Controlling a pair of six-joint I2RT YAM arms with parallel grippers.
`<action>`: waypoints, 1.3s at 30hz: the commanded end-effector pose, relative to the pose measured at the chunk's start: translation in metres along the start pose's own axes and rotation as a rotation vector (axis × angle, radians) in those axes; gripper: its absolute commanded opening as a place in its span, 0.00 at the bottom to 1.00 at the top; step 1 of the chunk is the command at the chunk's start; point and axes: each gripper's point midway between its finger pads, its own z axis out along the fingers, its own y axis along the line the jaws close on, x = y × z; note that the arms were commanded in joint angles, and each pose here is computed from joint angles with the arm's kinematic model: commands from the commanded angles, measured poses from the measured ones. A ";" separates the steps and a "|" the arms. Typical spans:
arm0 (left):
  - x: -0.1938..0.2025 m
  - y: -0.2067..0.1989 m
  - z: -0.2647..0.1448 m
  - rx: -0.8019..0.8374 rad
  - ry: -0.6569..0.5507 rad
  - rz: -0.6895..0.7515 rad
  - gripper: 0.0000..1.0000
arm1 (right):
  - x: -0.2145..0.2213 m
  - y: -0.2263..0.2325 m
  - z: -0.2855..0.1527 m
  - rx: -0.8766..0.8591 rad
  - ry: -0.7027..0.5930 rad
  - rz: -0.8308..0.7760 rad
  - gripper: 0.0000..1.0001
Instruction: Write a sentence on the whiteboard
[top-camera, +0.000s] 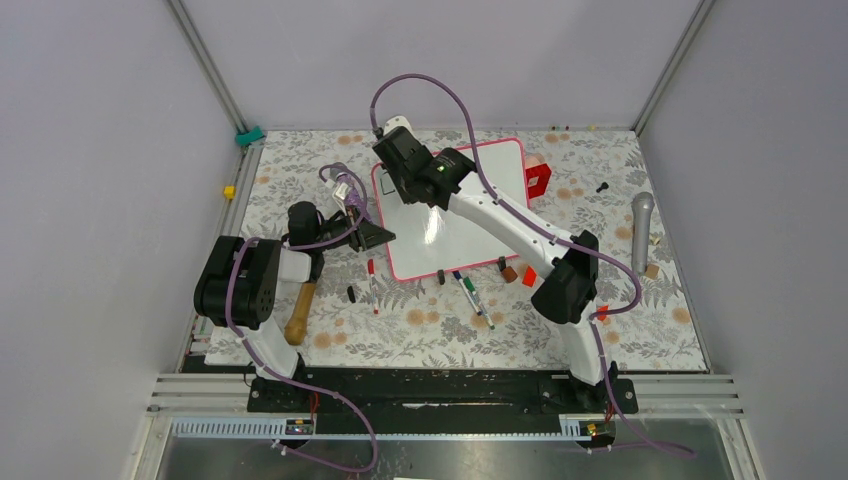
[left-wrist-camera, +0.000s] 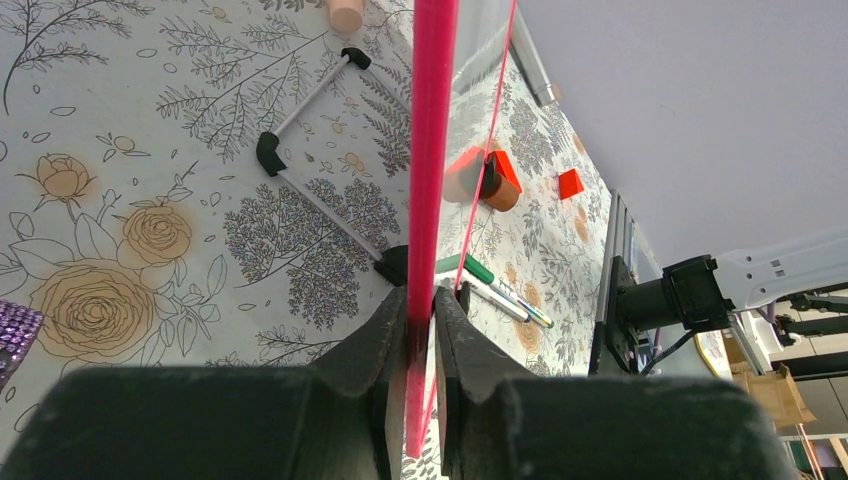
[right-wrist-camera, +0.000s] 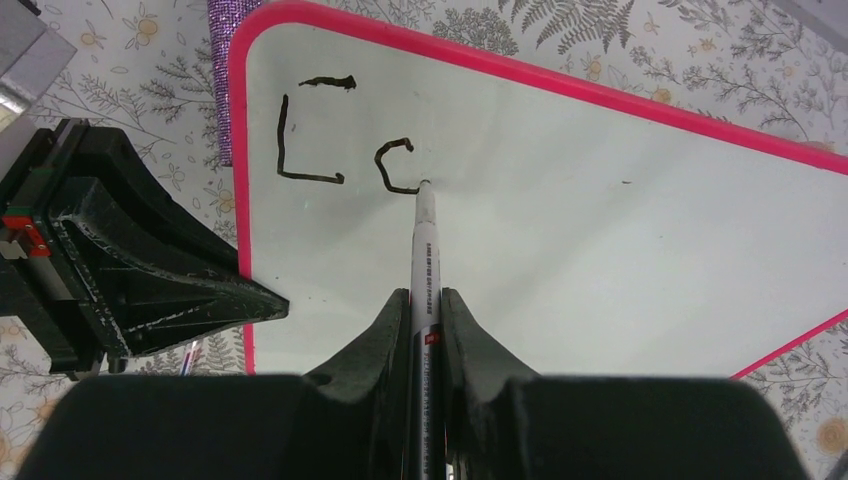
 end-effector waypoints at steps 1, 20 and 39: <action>-0.018 -0.001 0.002 0.011 -0.038 0.064 0.00 | -0.016 -0.011 -0.003 0.041 -0.044 0.006 0.00; -0.017 -0.001 0.003 0.012 -0.036 0.063 0.00 | -0.027 -0.001 -0.002 -0.005 -0.065 0.015 0.00; -0.018 -0.001 0.003 0.013 -0.037 0.063 0.00 | -0.031 0.002 -0.016 -0.055 -0.080 0.033 0.00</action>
